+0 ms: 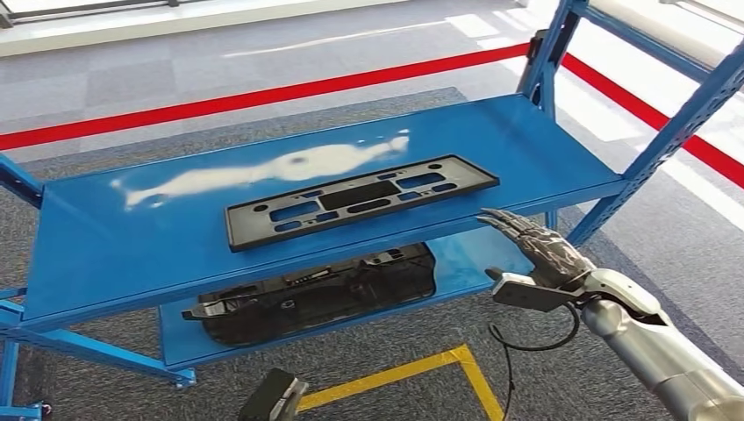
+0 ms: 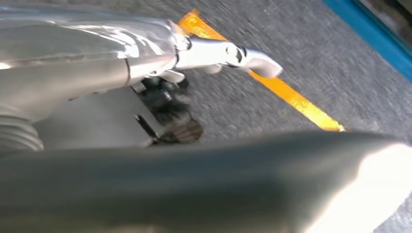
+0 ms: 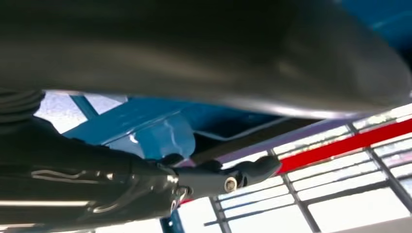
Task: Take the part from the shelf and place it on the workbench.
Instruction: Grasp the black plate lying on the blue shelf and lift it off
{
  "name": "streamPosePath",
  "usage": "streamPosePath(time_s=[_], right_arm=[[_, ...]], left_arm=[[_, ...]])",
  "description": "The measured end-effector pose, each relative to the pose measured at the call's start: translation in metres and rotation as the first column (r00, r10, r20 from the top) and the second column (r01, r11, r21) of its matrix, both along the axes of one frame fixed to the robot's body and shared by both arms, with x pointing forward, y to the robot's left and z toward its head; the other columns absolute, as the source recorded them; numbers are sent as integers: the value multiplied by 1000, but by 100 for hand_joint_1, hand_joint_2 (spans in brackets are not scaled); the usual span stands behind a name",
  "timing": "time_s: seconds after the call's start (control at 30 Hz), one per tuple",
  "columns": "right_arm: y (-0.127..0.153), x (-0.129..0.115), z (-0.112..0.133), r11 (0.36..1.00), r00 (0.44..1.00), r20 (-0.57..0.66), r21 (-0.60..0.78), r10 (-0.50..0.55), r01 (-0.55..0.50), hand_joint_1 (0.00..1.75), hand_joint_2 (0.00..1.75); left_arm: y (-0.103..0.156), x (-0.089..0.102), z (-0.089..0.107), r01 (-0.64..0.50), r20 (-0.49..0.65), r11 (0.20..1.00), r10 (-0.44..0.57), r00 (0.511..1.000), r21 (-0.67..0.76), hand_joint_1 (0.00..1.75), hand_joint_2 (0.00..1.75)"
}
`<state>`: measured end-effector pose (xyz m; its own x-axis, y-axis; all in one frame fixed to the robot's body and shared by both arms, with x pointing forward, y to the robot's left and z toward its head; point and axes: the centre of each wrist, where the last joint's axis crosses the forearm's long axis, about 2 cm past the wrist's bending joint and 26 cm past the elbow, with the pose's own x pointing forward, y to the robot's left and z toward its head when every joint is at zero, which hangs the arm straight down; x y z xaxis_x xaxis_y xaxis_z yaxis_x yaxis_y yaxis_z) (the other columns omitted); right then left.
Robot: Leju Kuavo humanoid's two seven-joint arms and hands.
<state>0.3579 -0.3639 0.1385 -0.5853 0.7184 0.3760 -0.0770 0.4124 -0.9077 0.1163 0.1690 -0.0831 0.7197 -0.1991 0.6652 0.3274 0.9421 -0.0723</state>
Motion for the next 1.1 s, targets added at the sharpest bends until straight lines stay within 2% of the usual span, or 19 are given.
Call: streamPosePath(time_s=[0.5,1.1], right_arm=[[-11,-10,-4,1000,1000,-17,-20,-23,23,0,0],[-11,-10,2,996,999,33,-76,-36,38,0,0]], left_arm=[[-4,-1,1,9,-3,1000,-9,1000,-6,0,0],[-4,2,1,15,9,1000,-15,1000,-26,0,0]])
